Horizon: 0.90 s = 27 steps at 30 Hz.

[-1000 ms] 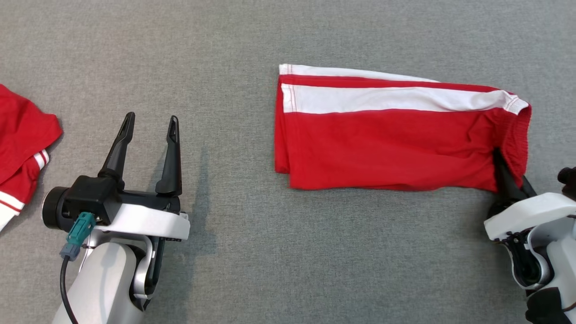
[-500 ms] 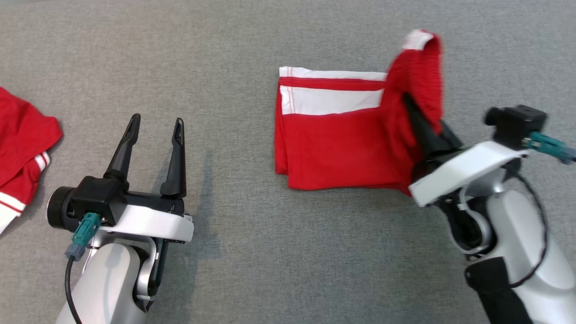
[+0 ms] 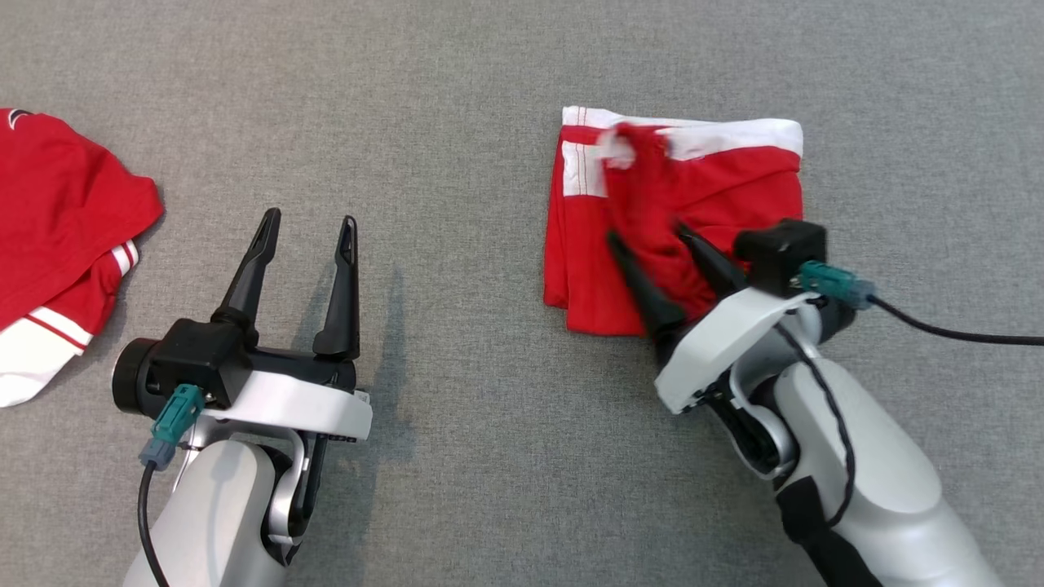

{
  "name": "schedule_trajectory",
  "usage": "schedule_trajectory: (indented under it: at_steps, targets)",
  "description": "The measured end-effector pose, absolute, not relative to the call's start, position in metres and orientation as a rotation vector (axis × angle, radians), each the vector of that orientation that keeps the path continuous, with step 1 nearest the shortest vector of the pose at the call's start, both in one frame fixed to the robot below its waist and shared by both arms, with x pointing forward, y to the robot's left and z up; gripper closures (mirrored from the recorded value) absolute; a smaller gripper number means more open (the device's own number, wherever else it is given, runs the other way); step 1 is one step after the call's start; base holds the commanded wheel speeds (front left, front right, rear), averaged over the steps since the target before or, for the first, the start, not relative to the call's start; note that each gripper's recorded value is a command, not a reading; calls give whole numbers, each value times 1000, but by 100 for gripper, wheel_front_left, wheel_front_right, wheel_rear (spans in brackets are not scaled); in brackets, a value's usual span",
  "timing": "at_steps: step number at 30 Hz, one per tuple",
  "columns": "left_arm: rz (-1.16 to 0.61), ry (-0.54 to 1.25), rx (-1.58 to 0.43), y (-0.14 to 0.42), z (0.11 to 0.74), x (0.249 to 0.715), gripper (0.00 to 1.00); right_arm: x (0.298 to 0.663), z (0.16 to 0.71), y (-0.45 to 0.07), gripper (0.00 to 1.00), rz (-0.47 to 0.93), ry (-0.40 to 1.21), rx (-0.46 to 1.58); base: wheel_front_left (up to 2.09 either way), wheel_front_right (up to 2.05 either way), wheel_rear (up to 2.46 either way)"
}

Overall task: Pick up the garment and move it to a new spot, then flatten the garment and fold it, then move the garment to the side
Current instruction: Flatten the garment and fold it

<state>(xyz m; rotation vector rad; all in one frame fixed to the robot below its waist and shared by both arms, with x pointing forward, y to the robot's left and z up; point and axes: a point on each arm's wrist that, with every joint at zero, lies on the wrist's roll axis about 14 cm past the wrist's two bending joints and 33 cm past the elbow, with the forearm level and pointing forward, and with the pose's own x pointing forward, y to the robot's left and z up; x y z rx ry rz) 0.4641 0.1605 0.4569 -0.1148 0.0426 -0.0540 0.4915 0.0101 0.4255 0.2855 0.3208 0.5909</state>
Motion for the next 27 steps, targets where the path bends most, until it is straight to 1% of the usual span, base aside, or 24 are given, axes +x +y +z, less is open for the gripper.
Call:
schedule_trajectory:
  at_steps: [6,10,13,19,23,27]
  targets:
    - [-58,42,-120,159,456,467,0,480,427,31,0,668,298,252,0,0,0]
    - [-66,35,-122,155,458,468,0,479,433,32,0,673,267,240,0,0,0]
    - [-70,28,-125,153,461,467,0,482,445,24,0,650,210,247,0,0,0]
    - [-63,19,-125,155,468,458,0,486,487,-14,0,532,39,278,0,0,0]
    - [-51,9,-118,160,476,452,0,482,508,-53,0,423,-50,252,0,0,0]
    - [-45,-7,-116,162,486,447,0,473,522,-99,0,307,-98,199,0,0,0]
